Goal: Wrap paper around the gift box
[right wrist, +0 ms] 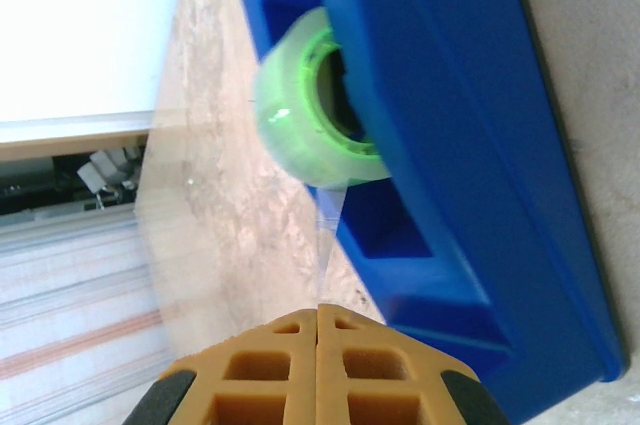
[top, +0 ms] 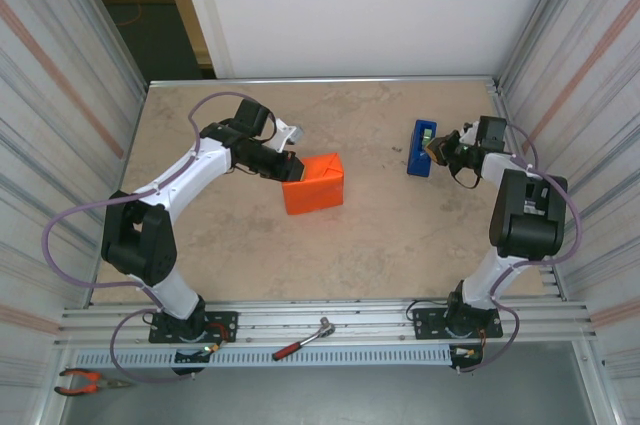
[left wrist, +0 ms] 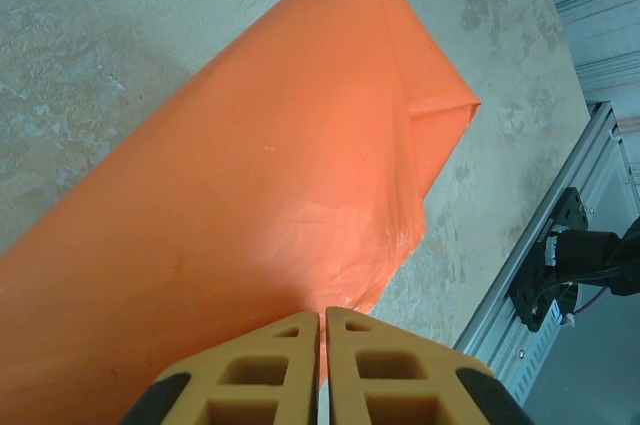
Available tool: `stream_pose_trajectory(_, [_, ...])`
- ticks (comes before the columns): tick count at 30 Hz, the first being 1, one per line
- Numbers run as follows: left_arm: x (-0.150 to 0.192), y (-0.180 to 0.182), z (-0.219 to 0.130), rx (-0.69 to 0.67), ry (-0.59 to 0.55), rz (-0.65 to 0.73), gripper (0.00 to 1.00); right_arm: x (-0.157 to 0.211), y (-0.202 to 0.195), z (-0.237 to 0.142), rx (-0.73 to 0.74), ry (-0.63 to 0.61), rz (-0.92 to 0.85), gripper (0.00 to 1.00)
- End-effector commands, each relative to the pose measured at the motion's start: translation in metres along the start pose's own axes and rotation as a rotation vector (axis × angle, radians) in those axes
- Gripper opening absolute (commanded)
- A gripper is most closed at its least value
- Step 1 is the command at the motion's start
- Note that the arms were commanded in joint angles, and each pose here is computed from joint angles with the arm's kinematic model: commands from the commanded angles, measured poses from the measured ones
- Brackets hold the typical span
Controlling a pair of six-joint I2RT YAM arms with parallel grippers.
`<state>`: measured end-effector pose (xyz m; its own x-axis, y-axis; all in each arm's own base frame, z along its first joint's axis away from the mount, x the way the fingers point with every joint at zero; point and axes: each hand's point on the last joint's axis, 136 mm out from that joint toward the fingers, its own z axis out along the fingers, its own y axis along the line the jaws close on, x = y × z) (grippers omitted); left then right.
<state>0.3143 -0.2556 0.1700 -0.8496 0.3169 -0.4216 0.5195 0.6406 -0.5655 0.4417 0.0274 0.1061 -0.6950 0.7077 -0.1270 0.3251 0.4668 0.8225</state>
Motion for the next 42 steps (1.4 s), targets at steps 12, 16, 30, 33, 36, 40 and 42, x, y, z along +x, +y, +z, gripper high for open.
stream_pose_trajectory(12, [0.033, 0.020, 0.016, -0.061, 0.111, -0.047, 0.11, 0.031, 0.021, -0.023, -0.013, -0.001, 0.009, 0.00])
stream_pose_trajectory(16, [0.033, 0.020, 0.016, -0.061, 0.111, -0.045, 0.12, 0.042, 0.012, -0.025, 0.011, 0.001, 0.023, 0.00])
stream_pose_trajectory(30, [0.034, 0.020, 0.016, -0.063, 0.114, -0.044, 0.11, 0.071, -0.026, -0.020, 0.064, 0.030, 0.069, 0.00])
stream_pose_trajectory(33, [0.034, 0.019, 0.016, -0.062, 0.113, -0.043, 0.11, 0.072, -0.034, -0.018, 0.080, 0.029, 0.078, 0.00])
stream_pose_trajectory(36, [0.034, 0.019, 0.017, -0.063, 0.114, -0.042, 0.11, 0.072, -0.043, -0.015, 0.097, 0.025, 0.092, 0.00])
stream_pose_trajectory(40, [0.034, 0.019, 0.016, -0.062, 0.113, -0.041, 0.11, 0.070, -0.055, -0.010, 0.109, 0.017, 0.118, 0.00])
stream_pose_trajectory(42, [0.035, 0.019, 0.016, -0.063, 0.115, -0.043, 0.11, 0.068, -0.059, -0.006, 0.108, 0.016, 0.138, 0.00])
